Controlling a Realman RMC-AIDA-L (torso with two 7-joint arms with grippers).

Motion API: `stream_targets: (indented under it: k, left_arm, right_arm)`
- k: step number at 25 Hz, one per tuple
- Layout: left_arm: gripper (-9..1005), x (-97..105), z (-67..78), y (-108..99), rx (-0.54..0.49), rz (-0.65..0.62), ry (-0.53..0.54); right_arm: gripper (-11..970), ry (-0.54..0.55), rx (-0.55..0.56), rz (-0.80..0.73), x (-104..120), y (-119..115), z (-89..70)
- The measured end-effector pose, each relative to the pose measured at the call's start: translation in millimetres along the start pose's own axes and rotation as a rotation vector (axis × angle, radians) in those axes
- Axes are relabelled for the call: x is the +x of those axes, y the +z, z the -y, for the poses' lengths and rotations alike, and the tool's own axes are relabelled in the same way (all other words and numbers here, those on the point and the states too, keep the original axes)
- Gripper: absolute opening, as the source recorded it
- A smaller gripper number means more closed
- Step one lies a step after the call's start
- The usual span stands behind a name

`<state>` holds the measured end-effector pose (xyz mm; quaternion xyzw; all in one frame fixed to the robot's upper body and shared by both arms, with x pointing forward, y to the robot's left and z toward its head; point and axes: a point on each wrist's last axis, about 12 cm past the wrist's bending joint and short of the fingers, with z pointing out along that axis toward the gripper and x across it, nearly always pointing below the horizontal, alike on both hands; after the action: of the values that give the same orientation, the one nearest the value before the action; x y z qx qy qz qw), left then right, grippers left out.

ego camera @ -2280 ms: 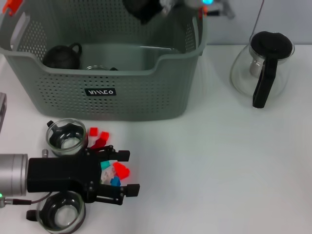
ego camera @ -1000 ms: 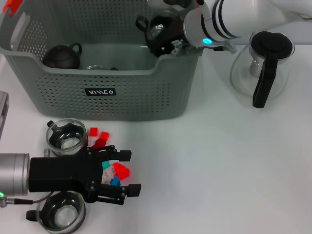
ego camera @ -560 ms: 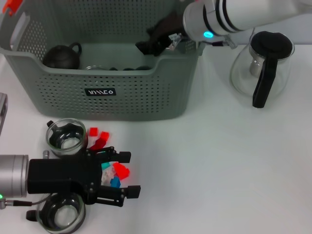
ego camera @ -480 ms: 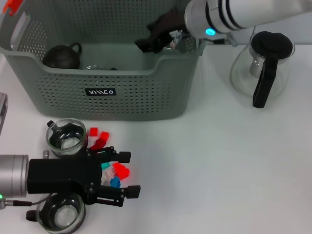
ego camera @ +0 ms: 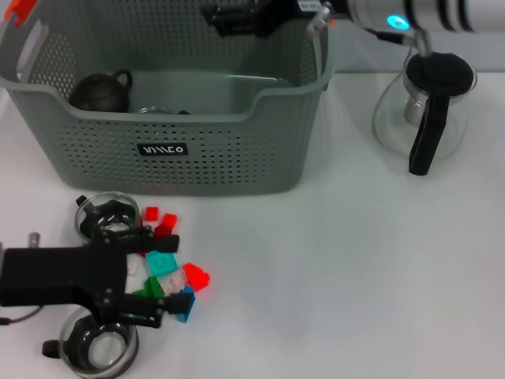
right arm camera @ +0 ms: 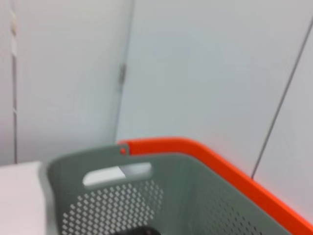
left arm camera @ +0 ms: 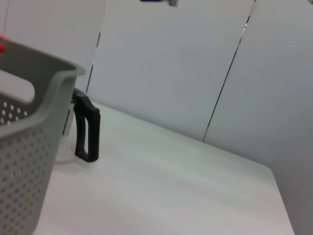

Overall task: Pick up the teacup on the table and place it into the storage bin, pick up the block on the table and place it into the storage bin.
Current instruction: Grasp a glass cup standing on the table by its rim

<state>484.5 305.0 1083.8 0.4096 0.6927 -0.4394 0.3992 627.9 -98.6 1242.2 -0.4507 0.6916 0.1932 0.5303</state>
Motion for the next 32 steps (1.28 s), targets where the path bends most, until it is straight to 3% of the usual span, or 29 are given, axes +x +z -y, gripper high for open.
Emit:
stream_targets:
  k: [4, 8, 14, 21, 28, 32]
  left_arm:
    - [933, -7, 3.5, -16, -0.004, -0.007, 0.020]
    - [925, -11, 7.1, -26, 0.010, -0.098, 0.045]
    - [914, -14, 10.8, -39, 0.020, -0.281, 0.070]
    - [900, -15, 17.8, -39, 0.021, -0.465, 0.026]
    - [886, -24, 30.0, -29, -0.002, -0.576, 0.066]
    - [879, -26, 29.2, -26, -0.024, -0.592, 0.056]
  right_arm:
    - [820, 0.008, -0.088, 0.086, 13, -27, -20.2]
    - [819, 0.033, -0.240, 0.139, 34, -42, -41.0]
    - [817, 0.051, -0.434, 0.047, 68, -46, -61.8]
    - [814, 0.111, -0.483, -0.041, 94, -43, -63.8]
    - [814, 0.119, -0.475, -0.045, 94, -36, -58.0]
    - [813, 0.116, -0.484, -0.050, 95, -32, -57.3]
